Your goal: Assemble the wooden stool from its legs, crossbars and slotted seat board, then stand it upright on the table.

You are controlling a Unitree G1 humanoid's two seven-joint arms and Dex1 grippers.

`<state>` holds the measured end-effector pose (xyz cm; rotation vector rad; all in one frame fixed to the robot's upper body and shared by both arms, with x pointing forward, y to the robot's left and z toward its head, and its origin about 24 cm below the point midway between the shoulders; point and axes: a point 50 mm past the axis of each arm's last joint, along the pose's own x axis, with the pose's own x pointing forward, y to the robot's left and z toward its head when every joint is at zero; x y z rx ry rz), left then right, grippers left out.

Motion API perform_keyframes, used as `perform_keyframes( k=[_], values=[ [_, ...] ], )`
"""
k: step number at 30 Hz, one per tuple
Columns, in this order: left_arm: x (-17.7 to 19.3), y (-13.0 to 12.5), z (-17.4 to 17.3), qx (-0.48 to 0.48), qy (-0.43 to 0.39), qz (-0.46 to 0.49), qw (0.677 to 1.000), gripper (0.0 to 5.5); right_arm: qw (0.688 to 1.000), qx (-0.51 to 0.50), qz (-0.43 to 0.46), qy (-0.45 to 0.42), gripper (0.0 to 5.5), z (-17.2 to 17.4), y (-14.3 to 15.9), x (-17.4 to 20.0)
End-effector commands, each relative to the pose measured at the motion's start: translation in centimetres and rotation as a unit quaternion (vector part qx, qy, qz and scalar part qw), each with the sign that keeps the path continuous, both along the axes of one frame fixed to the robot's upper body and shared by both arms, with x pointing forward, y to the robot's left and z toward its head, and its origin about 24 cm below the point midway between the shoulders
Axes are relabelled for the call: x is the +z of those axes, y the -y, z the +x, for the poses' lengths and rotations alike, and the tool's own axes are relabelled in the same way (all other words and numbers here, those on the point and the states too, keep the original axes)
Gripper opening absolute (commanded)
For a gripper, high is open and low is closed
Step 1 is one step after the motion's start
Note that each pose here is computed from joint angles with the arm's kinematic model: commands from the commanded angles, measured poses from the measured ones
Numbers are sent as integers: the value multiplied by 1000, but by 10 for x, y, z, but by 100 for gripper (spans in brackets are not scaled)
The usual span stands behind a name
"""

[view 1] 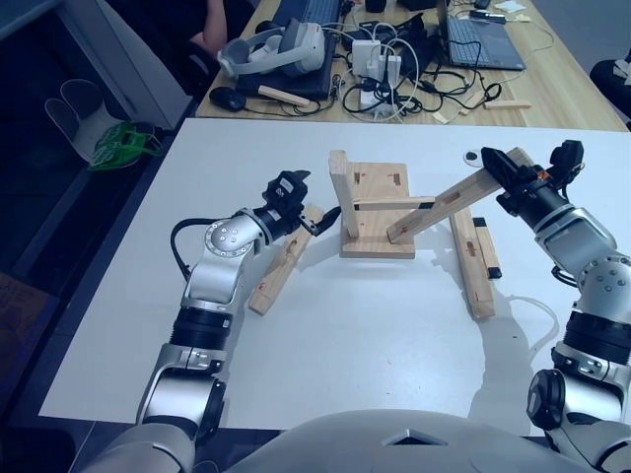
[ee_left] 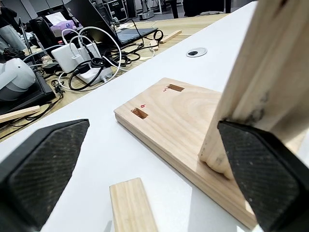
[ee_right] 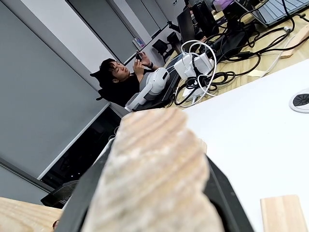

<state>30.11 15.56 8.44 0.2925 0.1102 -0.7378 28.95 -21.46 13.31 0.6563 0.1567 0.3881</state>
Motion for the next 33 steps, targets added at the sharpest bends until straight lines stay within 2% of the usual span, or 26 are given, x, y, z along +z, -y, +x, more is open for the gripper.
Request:
perform_keyframes(
  k=[1,5,11,19,33],
  values=[
    [0,12,-8,-36,-18,-8,999,493,999,-12,-32,-7,98,8,8,2],
    [1,15,-11,-43,-23,-8,999,493,998,-23,-58,-1,98,16,20,6],
    [6,3,2,19,8,8,1000,493,998,14,-65,19,98,24,20,13],
    [17,-13,21,128,48,-22,990,493,985,97,-145,10,98,28,-3,2],
    [20,-5,22,136,62,-46,988,493,974,151,-171,1,98,26,-47,-18]
  ],
)
